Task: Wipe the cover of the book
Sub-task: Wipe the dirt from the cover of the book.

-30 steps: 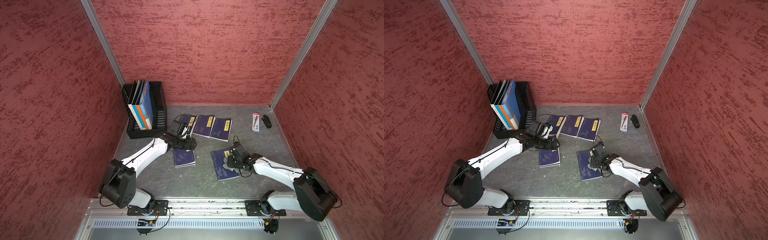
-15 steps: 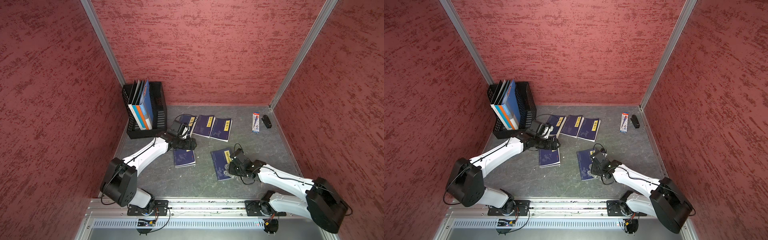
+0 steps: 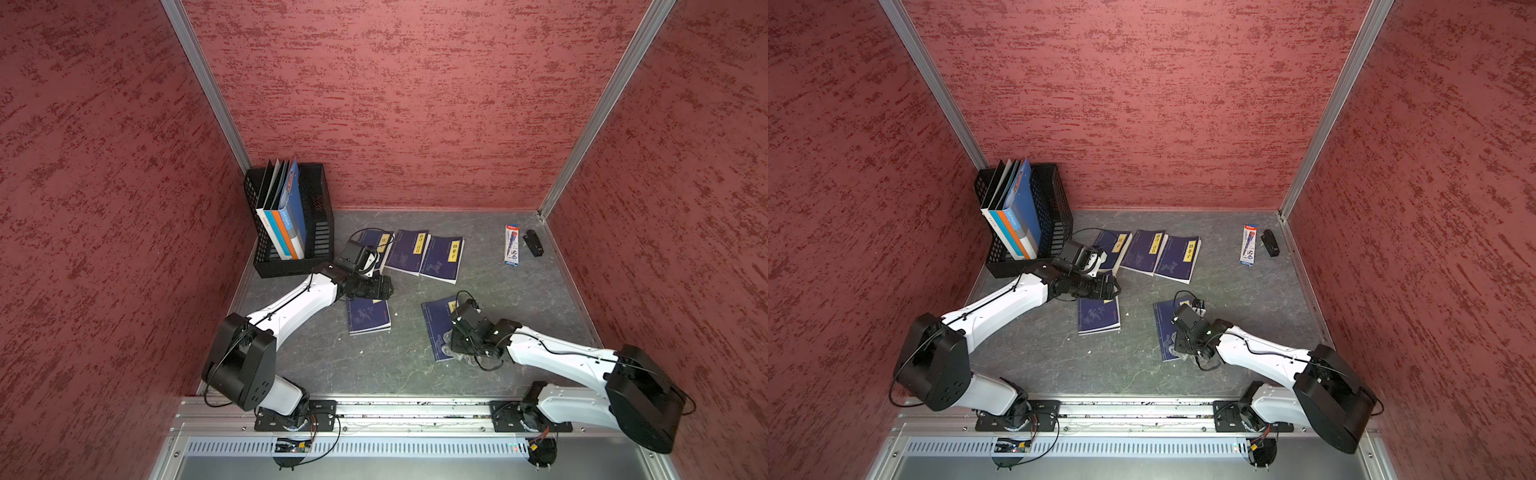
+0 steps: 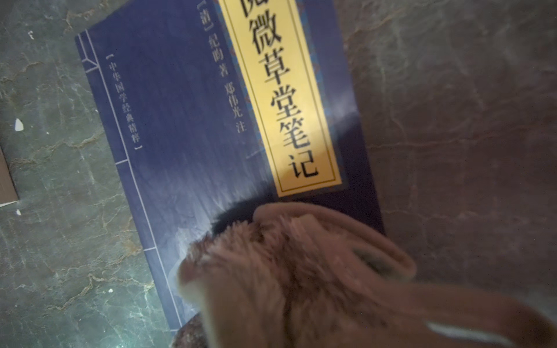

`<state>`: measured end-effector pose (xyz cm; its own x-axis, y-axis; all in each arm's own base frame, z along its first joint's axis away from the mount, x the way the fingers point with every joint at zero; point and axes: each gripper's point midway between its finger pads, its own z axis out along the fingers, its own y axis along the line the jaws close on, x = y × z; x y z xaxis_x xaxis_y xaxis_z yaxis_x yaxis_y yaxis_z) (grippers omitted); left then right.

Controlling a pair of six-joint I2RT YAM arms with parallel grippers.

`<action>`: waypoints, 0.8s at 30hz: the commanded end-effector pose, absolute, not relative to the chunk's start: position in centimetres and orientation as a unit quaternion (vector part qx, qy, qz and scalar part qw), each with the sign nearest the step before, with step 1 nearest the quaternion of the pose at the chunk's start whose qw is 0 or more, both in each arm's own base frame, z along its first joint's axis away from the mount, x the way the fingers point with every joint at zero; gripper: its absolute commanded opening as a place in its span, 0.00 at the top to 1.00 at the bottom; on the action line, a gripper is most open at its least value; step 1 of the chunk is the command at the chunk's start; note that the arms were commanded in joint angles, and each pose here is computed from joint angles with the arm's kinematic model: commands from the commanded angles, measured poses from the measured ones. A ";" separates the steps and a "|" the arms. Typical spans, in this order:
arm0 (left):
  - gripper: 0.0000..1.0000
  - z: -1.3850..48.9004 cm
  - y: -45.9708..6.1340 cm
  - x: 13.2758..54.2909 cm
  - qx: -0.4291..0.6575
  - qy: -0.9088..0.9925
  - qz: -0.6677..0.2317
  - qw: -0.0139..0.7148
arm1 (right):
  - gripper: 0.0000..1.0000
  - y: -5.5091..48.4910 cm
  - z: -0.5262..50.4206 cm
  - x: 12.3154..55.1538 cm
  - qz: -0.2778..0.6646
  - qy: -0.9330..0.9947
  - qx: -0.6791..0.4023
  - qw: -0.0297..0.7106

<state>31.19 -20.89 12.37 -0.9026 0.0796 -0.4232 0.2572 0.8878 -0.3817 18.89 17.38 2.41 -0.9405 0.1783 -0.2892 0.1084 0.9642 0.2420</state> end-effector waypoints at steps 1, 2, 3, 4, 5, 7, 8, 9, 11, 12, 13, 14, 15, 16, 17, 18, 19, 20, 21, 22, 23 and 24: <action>0.11 13.5 -21.1 31.8 0.095 0.945 -0.225 0.216 | 0.77 16.8 -0.2 17.0 0.082 0.989 0.057 0.108; 0.11 13.5 -21.0 31.8 0.094 0.946 -0.225 0.216 | 0.76 17.2 -0.1 17.8 0.081 0.988 0.054 0.118; 0.11 13.6 -21.0 31.8 0.093 0.945 -0.225 0.217 | 0.76 17.4 -0.2 18.7 0.080 0.987 0.053 0.126; 0.11 13.7 -21.1 31.8 0.094 0.945 -0.226 0.216 | 0.76 17.7 -0.2 19.5 0.079 0.987 0.051 0.131; 0.11 13.7 -21.0 31.8 0.093 0.945 -0.226 0.217 | 0.75 18.0 -0.3 20.4 0.079 0.986 0.048 0.140; 0.11 14.0 -21.0 31.7 0.093 0.945 -0.227 0.218 | 0.75 18.2 -0.8 22.1 0.075 0.985 0.048 0.148; 0.11 14.2 -20.9 31.6 0.093 0.944 -0.227 0.220 | 0.75 18.2 -1.0 23.1 0.075 0.984 0.051 0.155; 0.11 14.2 -20.9 31.5 0.094 0.944 -0.227 0.220 | 0.75 18.1 -1.0 24.0 0.074 0.983 0.053 0.161; 0.11 14.4 -20.8 31.4 0.093 0.944 -0.226 0.222 | 0.76 18.0 -1.1 25.8 0.072 0.980 0.058 0.174; 0.11 14.5 -20.7 31.3 0.093 0.944 -0.226 0.223 | 0.76 18.0 -1.1 26.3 0.071 0.980 0.057 0.177; 0.11 14.5 -20.7 31.3 0.092 0.944 -0.225 0.223 | 0.76 18.1 -1.0 26.7 0.070 0.980 0.054 0.178; 0.11 14.5 -20.6 31.2 0.091 0.944 -0.225 0.222 | 0.76 18.3 -0.8 26.9 0.072 0.980 0.049 0.178; 0.11 14.5 -20.6 31.1 0.092 0.944 -0.224 0.222 | 0.76 18.4 -0.8 26.7 0.075 0.981 0.045 0.174; 0.11 14.5 -20.5 31.1 0.092 0.944 -0.224 0.223 | 0.76 18.5 -0.8 26.4 0.080 0.981 0.042 0.170; 0.11 14.5 -20.5 31.0 0.091 0.944 -0.224 0.223 | 0.76 18.5 -0.7 25.9 0.085 0.982 0.041 0.164; 0.11 14.5 -20.4 31.0 0.091 0.944 -0.224 0.224 | 0.76 18.3 -0.7 25.2 0.087 0.983 0.041 0.158; 0.11 14.3 -20.4 31.0 0.090 0.944 -0.224 0.223 | 0.76 18.1 -0.7 24.3 0.089 0.984 0.040 0.151; 0.11 14.2 -20.4 31.0 0.090 0.945 -0.223 0.222 | 0.76 17.9 -0.7 23.2 0.091 0.985 0.038 0.143; 0.11 14.2 -20.4 31.0 0.090 0.945 -0.224 0.222 | 0.76 17.9 -0.7 21.9 0.096 0.986 0.037 0.131; 0.11 14.2 -20.4 31.1 0.090 0.945 -0.223 0.223 | 0.76 17.9 -0.7 20.8 0.100 0.987 0.035 0.122; 0.11 14.2 -20.4 31.2 0.090 0.945 -0.223 0.222 | 0.75 18.1 -0.5 19.5 0.106 0.987 0.032 0.115; 0.11 14.2 -20.4 31.2 0.090 0.945 -0.224 0.222 | 0.76 18.3 -0.3 18.6 0.112 0.987 0.031 0.110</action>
